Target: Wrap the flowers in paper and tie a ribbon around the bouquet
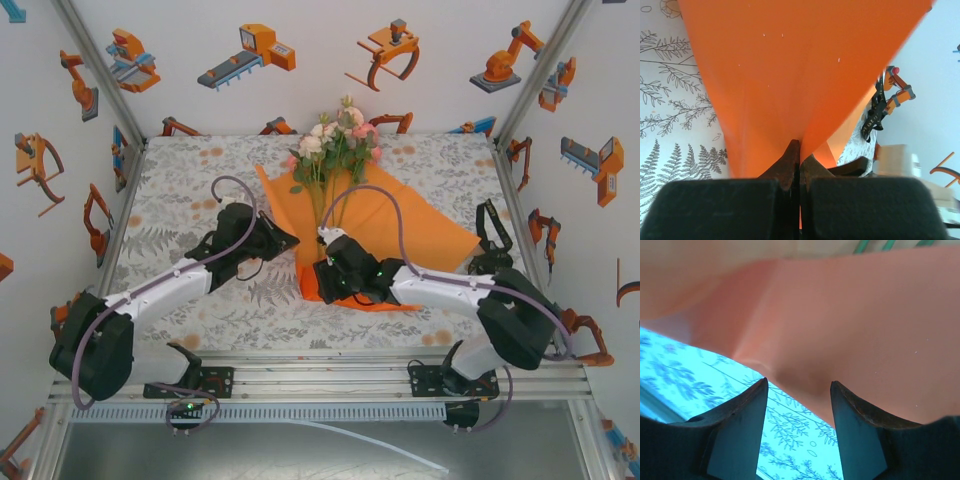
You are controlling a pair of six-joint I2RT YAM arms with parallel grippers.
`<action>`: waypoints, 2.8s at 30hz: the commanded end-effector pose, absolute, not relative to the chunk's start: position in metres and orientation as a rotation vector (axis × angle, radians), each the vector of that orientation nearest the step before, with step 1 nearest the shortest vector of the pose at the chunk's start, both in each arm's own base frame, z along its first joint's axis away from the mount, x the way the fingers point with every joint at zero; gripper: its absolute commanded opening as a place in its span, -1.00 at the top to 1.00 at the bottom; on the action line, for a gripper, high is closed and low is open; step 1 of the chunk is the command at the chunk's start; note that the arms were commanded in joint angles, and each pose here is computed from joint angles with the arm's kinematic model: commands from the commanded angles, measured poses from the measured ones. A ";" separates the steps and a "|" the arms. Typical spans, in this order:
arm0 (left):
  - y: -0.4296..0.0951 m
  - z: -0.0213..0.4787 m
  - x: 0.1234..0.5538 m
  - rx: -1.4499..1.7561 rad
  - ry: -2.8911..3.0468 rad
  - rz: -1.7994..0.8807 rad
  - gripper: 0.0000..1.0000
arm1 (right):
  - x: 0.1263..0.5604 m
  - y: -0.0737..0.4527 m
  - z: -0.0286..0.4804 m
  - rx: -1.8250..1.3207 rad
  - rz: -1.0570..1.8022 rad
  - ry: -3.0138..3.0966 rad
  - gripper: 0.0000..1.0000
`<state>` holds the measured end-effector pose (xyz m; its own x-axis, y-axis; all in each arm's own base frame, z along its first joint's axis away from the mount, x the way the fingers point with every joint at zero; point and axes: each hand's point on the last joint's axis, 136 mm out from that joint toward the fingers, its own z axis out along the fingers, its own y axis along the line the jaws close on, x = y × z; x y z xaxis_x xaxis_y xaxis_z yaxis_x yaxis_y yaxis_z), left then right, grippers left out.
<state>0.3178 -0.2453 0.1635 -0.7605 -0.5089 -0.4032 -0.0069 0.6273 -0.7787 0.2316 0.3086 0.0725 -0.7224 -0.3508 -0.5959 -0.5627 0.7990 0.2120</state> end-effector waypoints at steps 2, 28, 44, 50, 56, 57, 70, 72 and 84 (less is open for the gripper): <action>-0.255 0.189 0.323 -0.364 2.178 -1.118 1.00 | 0.240 0.306 0.054 -0.744 0.349 2.452 -0.05; -0.263 0.198 0.321 -0.329 2.169 -1.141 1.00 | 0.283 0.317 0.056 -0.545 0.478 2.439 -0.11; -0.278 0.205 0.333 -0.291 2.156 -1.171 1.00 | 0.276 0.279 0.123 -0.374 0.594 2.324 -0.24; -0.302 0.205 0.344 -0.243 2.162 -1.213 1.00 | 0.235 0.268 0.159 -0.460 0.837 2.184 -0.28; -0.344 0.195 0.347 -0.178 2.190 -1.289 1.00 | 0.221 0.271 0.170 -0.462 0.990 2.069 -0.45; -0.351 0.194 0.346 -0.167 2.194 -1.306 1.00 | 0.224 0.272 0.168 -0.452 0.981 2.063 -0.46; -0.372 0.180 0.343 -0.129 2.234 -1.309 0.54 | 0.266 0.289 0.127 -0.267 0.905 2.193 0.25; -0.369 0.184 0.343 -0.115 2.226 -1.305 0.37 | 0.265 0.285 0.119 -0.248 0.879 2.218 0.51; -0.275 0.205 0.368 -0.130 2.131 -0.925 -0.43 | 0.251 0.268 0.085 -0.159 0.876 2.297 1.00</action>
<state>0.3651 -0.3043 0.2166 -0.7319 -0.4146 -0.5408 0.2237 0.6035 -0.7654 0.2487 0.2702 0.0851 -0.7745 0.0709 -0.6286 -0.3604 0.7672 0.5306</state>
